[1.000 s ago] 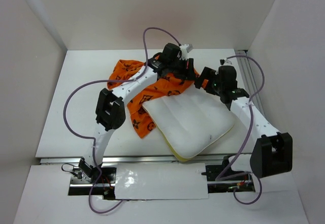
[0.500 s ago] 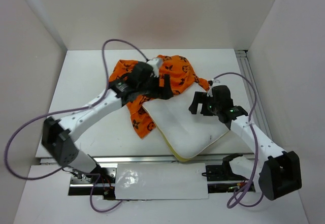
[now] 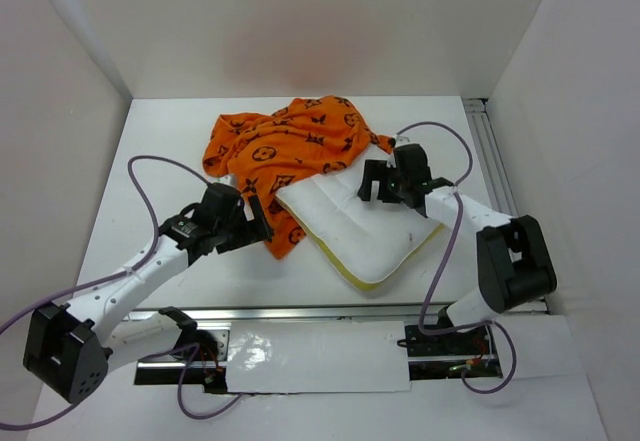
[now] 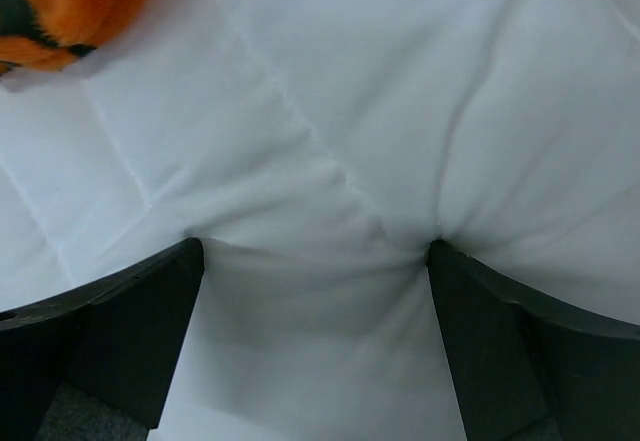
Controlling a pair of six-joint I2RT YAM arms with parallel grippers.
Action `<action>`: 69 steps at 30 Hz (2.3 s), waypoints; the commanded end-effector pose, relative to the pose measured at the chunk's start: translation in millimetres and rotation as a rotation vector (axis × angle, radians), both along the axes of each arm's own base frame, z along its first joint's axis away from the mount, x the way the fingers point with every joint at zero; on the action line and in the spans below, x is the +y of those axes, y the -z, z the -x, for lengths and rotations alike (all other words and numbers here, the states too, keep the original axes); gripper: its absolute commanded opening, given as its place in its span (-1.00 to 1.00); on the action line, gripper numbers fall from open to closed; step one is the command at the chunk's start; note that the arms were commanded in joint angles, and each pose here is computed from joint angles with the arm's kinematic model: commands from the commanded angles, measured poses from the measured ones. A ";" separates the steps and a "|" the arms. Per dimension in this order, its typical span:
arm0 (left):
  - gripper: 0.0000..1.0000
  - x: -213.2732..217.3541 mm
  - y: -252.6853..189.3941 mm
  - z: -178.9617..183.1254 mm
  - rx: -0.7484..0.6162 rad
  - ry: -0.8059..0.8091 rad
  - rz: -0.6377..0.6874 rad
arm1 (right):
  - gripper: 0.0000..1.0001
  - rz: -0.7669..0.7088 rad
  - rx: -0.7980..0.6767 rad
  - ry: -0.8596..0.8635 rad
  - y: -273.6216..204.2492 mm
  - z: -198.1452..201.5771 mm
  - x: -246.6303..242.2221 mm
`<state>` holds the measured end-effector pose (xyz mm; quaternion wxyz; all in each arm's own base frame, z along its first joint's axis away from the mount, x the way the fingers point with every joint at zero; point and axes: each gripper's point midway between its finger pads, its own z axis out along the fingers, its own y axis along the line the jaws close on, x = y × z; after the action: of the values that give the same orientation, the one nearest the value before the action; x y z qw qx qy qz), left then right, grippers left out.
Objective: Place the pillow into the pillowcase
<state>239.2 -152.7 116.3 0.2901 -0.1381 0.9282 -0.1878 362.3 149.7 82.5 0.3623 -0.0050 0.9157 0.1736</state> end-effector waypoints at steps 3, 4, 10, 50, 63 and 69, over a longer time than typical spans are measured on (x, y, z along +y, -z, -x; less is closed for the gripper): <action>0.98 9.1 -2.0 -6.2 -0.021 -0.083 0.028 | 1.00 0.149 -0.224 -0.103 -69.0 -10.6 15.3; 0.98 10.0 2.0 -11.9 -0.032 -0.087 0.027 | 1.00 0.175 -0.235 -0.122 -77.6 -4.5 17.1; 0.93 -6.4 16.0 -42.7 -0.050 -0.046 0.116 | 1.00 0.281 -0.255 -0.307 -93.2 57.1 55.4; -1.00 -173.4 -145.1 49.7 -0.391 0.580 0.239 | -1.00 0.070 -0.692 -0.235 -194.0 -0.6 185.7; -1.00 -216.4 -137.2 130.9 -0.282 0.826 0.337 | -1.00 -0.141 -0.717 -0.044 -193.3 -25.7 160.6; -0.83 -215.8 -104.6 128.6 -0.205 0.776 0.275 | -0.63 -0.158 -0.459 -0.350 -115.9 39.3 175.9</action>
<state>146.2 -337.9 198.6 0.3109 0.1760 0.8730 -0.3319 337.8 315.8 176.8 0.5269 -0.1679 0.8016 0.2270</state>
